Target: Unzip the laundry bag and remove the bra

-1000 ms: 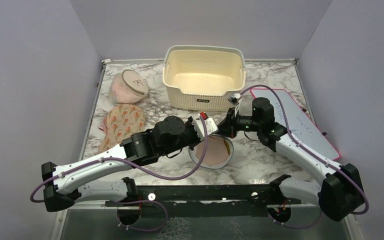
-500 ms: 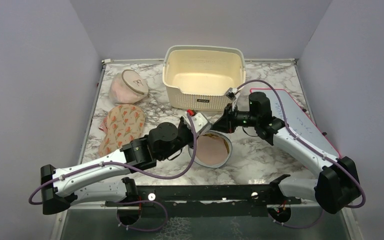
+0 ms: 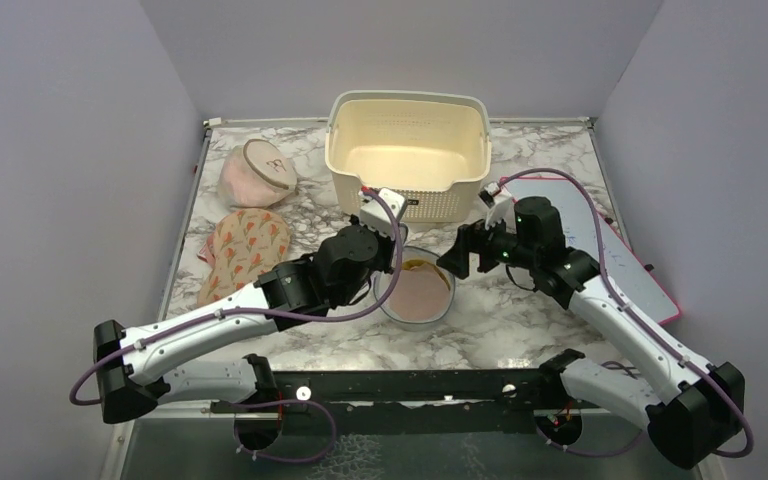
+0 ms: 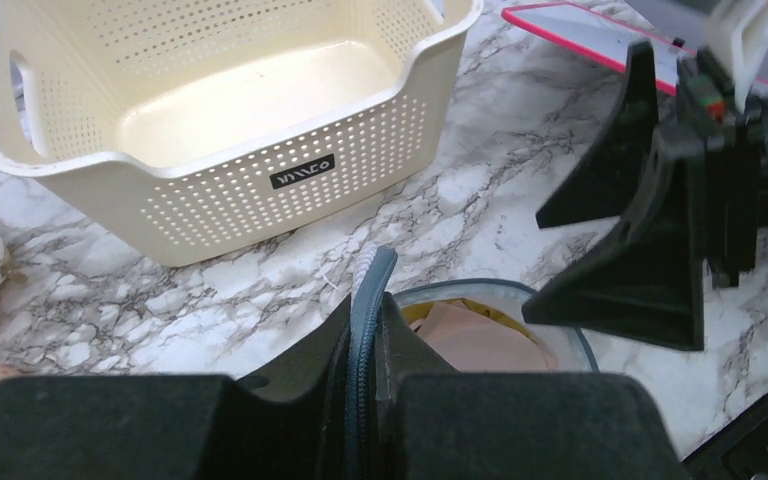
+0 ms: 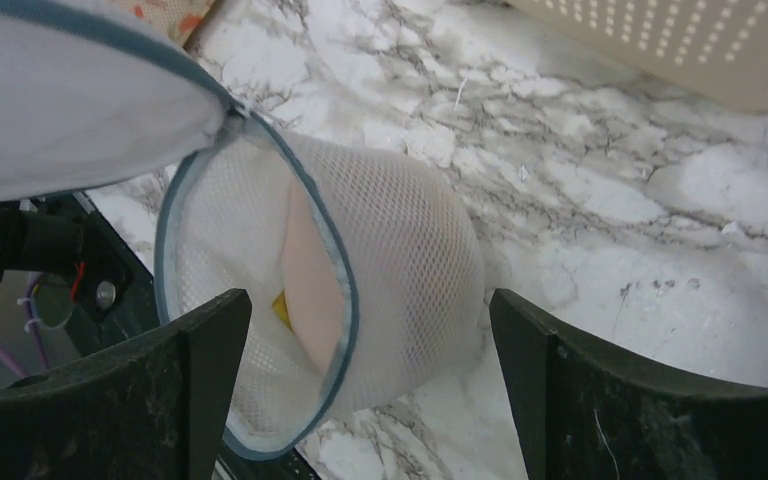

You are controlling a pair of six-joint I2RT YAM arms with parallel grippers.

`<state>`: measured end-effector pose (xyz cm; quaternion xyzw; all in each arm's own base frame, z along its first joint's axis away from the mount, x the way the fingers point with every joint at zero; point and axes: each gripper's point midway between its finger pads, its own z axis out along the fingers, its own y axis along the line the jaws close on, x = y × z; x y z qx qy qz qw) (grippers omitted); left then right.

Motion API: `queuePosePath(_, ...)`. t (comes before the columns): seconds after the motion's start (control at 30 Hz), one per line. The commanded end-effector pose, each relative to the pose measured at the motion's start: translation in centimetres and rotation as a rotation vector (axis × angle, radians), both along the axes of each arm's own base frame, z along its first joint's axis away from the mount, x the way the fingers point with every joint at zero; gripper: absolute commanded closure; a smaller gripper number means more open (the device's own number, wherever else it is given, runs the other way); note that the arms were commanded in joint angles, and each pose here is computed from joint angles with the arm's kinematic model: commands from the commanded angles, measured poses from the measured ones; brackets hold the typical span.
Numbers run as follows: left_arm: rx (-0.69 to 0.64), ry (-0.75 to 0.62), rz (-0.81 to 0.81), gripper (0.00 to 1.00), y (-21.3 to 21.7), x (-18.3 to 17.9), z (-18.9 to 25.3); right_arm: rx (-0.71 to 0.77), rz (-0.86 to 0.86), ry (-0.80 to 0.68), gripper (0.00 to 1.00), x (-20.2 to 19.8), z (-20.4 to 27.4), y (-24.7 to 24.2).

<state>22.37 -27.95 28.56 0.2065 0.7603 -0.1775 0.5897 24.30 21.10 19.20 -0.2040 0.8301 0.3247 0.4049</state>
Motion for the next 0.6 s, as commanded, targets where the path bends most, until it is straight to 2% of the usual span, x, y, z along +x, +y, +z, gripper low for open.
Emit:
queuePosePath(0.0, -0.048, 0.056, 0.094, 1.0, 1.0, 1.3, 1.3, -0.022, -0.005, 0.125, 0.12, -1.8, -3.2, 0.2)
queuePosePath(0.07, -0.052, 0.074, 0.1, 1.0, 1.2, 1.7, 1.2, -0.036, -0.019, 0.157, 0.15, -1.8, -4.2, 0.4)
queuePosePath(0.17, -0.064, 0.085, 0.114, 1.0, 1.8, 2.1, 1.0, -0.032, -0.032, 0.206, 0.27, -1.9, -5.4, 0.6)
queuePosePath(0.33, -0.079, 0.127, 0.167, 1.0, 3.2, 3.3, -0.2, -0.03, -0.043, 0.191, 0.29, -2.2, -5.6, 0.2)
queuePosePath(0.47, -0.117, 0.18, 0.173, 1.0, 3.7, 3.8, -1.1, -0.027, -0.037, 0.164, 0.53, -2.1, -5.8, 0.2)
queuePosePath(0.57, -0.131, 0.202, 0.163, 1.0, 3.8, 3.7, -1.4, -0.053, -0.058, 0.173, 0.55, -1.8, -6.5, -0.2)
